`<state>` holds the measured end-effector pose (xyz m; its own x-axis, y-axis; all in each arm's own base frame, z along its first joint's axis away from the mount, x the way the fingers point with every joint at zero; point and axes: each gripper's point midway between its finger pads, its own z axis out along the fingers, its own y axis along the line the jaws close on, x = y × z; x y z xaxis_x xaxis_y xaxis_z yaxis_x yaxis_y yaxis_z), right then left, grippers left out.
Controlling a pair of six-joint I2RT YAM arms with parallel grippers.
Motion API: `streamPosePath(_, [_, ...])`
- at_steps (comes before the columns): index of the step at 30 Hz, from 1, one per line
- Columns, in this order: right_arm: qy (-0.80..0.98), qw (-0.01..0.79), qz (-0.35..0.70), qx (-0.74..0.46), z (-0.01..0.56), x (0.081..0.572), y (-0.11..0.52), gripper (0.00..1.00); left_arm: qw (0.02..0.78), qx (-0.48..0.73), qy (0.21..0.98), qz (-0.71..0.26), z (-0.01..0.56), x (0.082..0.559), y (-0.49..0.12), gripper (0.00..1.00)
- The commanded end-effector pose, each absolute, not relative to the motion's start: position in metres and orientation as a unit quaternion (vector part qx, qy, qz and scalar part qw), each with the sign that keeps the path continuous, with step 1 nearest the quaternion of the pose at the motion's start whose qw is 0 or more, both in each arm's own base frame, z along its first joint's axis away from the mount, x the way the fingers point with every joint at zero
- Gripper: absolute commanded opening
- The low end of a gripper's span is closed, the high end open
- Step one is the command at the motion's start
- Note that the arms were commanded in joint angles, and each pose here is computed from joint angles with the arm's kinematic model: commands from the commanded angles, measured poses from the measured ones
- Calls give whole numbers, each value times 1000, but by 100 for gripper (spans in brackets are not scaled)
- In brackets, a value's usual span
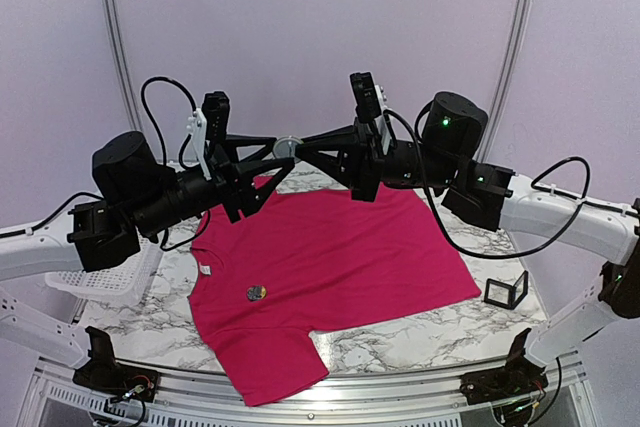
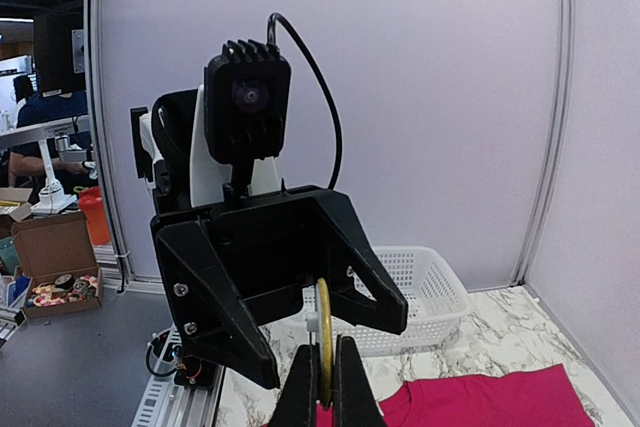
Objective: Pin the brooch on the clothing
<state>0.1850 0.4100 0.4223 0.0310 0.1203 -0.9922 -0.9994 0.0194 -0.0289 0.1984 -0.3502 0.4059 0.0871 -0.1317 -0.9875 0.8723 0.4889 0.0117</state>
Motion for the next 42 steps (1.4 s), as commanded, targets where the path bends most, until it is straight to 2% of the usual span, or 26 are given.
streamPosePath(1, [459, 550, 521, -463, 438, 185, 405, 0, 659, 352, 538, -390, 418, 191, -354, 56])
streamPosePath(3, [461, 550, 520, -463, 436, 186, 405, 0, 658, 349, 543, -388, 416, 193, -354, 55])
streamPosePath(7, [457, 550, 520, -467, 436, 184, 405, 0, 666, 317, 562, -373, 420, 207, -351, 38])
streamPosePath(12, [464, 553, 513, -465, 432, 188, 406, 0, 667, 314, 566, -369, 421, 211, -354, 36])
streamPosePath(21, [465, 550, 510, -470, 429, 186, 407, 0, 679, 291, 578, -348, 423, 220, -346, 20])
streamPosePath(29, [466, 552, 509, -468, 429, 187, 407, 0, 678, 283, 587, -339, 418, 224, -344, 19])
streamPosePath(37, [466, 548, 511, -471, 428, 186, 408, 0, 688, 264, 598, -317, 419, 234, -338, 26])
streamPosePath(42, [467, 545, 511, -474, 425, 185, 409, 0, 684, 270, 592, -330, 421, 229, -341, 21])
